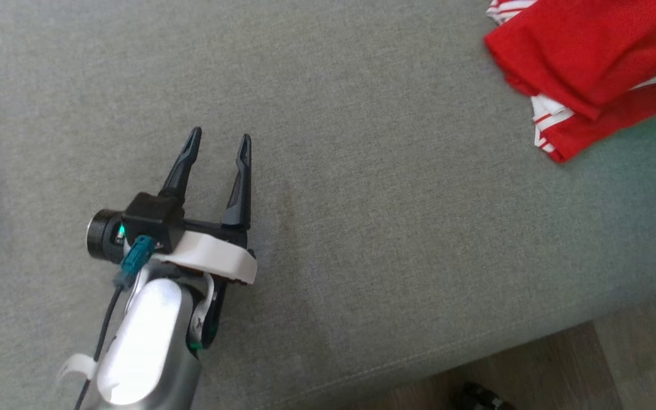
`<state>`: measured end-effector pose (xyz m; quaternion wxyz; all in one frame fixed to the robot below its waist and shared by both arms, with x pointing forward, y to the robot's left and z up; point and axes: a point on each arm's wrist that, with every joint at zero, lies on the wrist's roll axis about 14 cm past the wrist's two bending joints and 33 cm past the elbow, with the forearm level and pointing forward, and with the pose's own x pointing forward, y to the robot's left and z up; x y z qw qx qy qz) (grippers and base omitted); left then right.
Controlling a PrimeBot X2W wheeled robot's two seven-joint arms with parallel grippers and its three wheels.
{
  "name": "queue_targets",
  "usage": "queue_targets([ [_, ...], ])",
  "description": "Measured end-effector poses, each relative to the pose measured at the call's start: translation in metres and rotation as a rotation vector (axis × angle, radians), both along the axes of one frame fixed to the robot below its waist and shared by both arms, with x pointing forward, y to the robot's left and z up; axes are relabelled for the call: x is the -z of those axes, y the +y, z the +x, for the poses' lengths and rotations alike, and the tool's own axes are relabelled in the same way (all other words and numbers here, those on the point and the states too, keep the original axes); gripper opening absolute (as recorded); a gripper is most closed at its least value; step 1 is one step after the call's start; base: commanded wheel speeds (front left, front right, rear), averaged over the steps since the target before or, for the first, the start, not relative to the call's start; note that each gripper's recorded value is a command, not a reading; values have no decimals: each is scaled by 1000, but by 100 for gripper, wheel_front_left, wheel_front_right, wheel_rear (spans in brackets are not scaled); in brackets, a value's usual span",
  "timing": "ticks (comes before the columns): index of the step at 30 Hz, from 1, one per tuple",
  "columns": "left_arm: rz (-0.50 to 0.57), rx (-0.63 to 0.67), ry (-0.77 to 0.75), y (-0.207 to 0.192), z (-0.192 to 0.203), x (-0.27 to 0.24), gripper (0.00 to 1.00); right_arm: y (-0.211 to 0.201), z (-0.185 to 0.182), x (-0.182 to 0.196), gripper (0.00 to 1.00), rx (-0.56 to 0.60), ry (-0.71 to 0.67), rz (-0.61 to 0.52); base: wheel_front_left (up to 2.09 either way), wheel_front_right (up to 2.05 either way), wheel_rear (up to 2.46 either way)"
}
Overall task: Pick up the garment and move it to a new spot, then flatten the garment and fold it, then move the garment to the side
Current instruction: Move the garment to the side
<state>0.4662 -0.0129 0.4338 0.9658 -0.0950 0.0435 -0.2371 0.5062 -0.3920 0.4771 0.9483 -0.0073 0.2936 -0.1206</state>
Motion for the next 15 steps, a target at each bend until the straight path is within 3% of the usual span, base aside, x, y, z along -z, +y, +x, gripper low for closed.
queue_targets([
  [6,5,18,18,-7,1,10,100,-30,-13,9,0,88,50,-51,0,0,0],
  [10,2,21,19,-8,3,12,100,-27,-9,11,0,91,36,-47,0,0,0],
  [11,1,24,18,-9,4,12,100,-25,-6,10,27,89,24,-45,0,0,0],
  [12,0,26,14,-9,5,11,100,-24,-4,8,79,86,9,-47,0,0,0],
  [13,0,25,10,-9,7,9,100,-23,-1,5,100,83,-5,-49,0,0,0],
  [15,2,21,6,-7,7,8,100,-20,2,2,100,76,-24,-47,0,0,0],
])
